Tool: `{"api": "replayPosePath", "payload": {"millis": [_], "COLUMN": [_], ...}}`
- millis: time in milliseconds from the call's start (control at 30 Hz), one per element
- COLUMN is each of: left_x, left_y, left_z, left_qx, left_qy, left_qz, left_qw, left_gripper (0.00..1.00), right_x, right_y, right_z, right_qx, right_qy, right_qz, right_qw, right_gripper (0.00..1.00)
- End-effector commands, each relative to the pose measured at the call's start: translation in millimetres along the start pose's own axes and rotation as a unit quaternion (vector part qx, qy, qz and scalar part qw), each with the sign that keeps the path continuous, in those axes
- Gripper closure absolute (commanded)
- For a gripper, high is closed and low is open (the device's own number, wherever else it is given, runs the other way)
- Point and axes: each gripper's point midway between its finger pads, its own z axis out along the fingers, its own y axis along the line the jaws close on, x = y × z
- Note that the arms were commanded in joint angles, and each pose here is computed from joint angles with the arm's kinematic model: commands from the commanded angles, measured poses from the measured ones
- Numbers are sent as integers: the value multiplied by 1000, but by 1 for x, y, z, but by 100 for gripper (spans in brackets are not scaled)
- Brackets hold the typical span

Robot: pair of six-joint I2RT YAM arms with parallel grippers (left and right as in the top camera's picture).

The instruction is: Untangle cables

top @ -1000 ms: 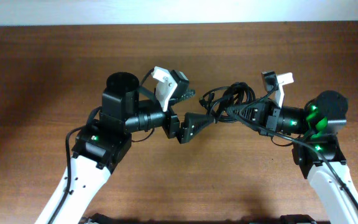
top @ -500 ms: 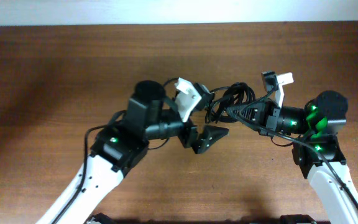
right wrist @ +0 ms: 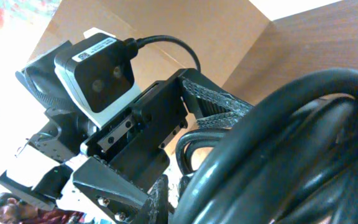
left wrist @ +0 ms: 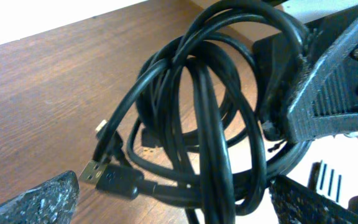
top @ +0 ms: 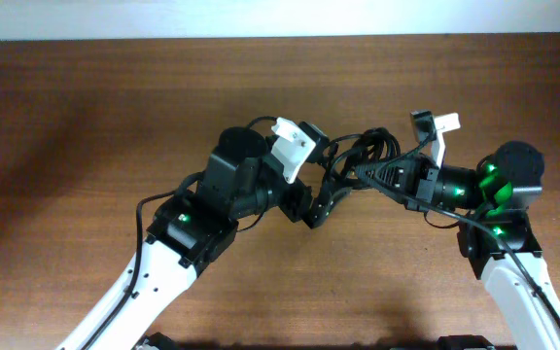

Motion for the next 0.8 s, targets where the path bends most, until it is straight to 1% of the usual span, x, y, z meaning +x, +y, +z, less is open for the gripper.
{"api": "replayPosePath", "payload": {"millis": [0, 233, 433, 633, 767], "left_x": [-9, -4, -4, 7, 7], "left_y": [30, 57, 58, 64, 65], "left_z": [-4, -11, -10, 2, 4], "left_qx": [-86, -167, -168, -170, -170], "left_qy": [-17, -21, -22, -3, -1], "left_qz": [-32, -91, -103, -108, -108], "left_qw": [996, 982, 980, 979, 979], "left_gripper": [1, 2, 4, 4, 5], "right_x": [5, 7, 9, 14, 15], "right_y": [9, 10, 11, 16, 17], "right_z": [-1, -1, -1, -1, -1], "right_qx": [-15, -19, -24, -36, -39], "right_qy": [16, 21, 26, 42, 45], "right_qz": [-17, -17, -17, -18, -22], "right_qw": [1000, 999, 999, 998, 998], "right_gripper": [96, 96, 96, 96, 96]}}
